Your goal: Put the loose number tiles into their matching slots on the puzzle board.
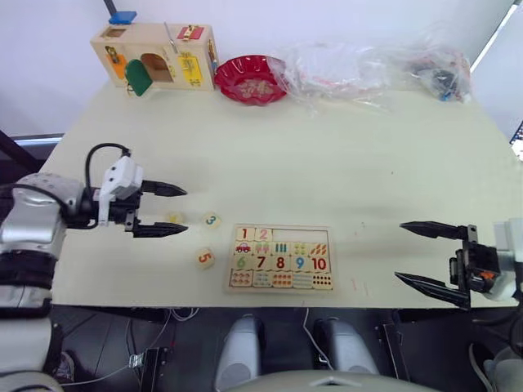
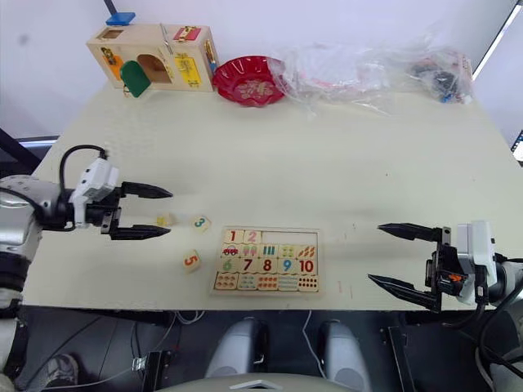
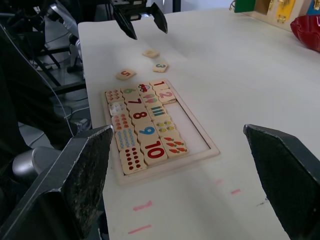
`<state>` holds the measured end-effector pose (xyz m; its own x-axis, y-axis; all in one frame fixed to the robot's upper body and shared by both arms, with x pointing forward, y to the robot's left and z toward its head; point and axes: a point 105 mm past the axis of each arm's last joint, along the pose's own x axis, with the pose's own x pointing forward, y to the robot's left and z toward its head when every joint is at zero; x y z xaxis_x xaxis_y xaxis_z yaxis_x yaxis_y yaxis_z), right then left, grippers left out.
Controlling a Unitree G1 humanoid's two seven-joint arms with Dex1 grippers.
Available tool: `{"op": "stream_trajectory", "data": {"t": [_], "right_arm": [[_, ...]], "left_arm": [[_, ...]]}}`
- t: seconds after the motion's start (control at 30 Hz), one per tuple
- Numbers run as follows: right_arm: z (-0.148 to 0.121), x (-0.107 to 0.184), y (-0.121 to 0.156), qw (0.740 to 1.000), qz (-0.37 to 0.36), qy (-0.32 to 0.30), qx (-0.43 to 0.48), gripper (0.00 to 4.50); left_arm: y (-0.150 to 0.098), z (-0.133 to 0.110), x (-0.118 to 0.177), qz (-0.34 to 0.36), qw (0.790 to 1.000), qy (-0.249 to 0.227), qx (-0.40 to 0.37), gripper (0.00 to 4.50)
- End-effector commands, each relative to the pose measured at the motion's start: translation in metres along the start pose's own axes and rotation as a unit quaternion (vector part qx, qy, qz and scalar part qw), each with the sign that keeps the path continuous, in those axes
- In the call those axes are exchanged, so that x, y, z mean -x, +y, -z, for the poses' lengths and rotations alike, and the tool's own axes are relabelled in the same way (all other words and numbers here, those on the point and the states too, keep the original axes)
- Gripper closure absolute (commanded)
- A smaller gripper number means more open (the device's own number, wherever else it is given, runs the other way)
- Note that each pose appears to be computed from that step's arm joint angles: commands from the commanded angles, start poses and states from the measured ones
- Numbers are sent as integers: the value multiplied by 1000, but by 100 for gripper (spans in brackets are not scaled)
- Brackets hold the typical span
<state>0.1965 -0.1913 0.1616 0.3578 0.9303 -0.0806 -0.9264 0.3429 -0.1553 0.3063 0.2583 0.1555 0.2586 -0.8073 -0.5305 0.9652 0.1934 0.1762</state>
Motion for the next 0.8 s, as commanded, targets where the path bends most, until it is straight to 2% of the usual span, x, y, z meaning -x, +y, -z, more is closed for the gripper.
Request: {"op": "stream_trajectory", "data": {"t": [0.03, 0.07, 0.1, 0.17, 0.8], "right_arm": [[-9, 0, -1, 1000, 2, -6, 19, 13], [-8, 0, 0, 1000, 3, -6, 18, 13], [-8, 0, 1, 1000, 3, -6, 18, 0], [-8, 1, 3, 1000, 7, -6, 20, 0], [-8, 0, 13, 999, 30, -10, 15, 0]], "left_arm": [[2, 2, -4, 27, 999, 15, -29, 0], [5, 3, -10, 36, 998, 25, -35, 0], [7, 4, -14, 44, 998, 35, -42, 58], [10, 7, -20, 57, 995, 54, -60, 126], [19, 7, -43, 100, 983, 101, -117, 126]]}}
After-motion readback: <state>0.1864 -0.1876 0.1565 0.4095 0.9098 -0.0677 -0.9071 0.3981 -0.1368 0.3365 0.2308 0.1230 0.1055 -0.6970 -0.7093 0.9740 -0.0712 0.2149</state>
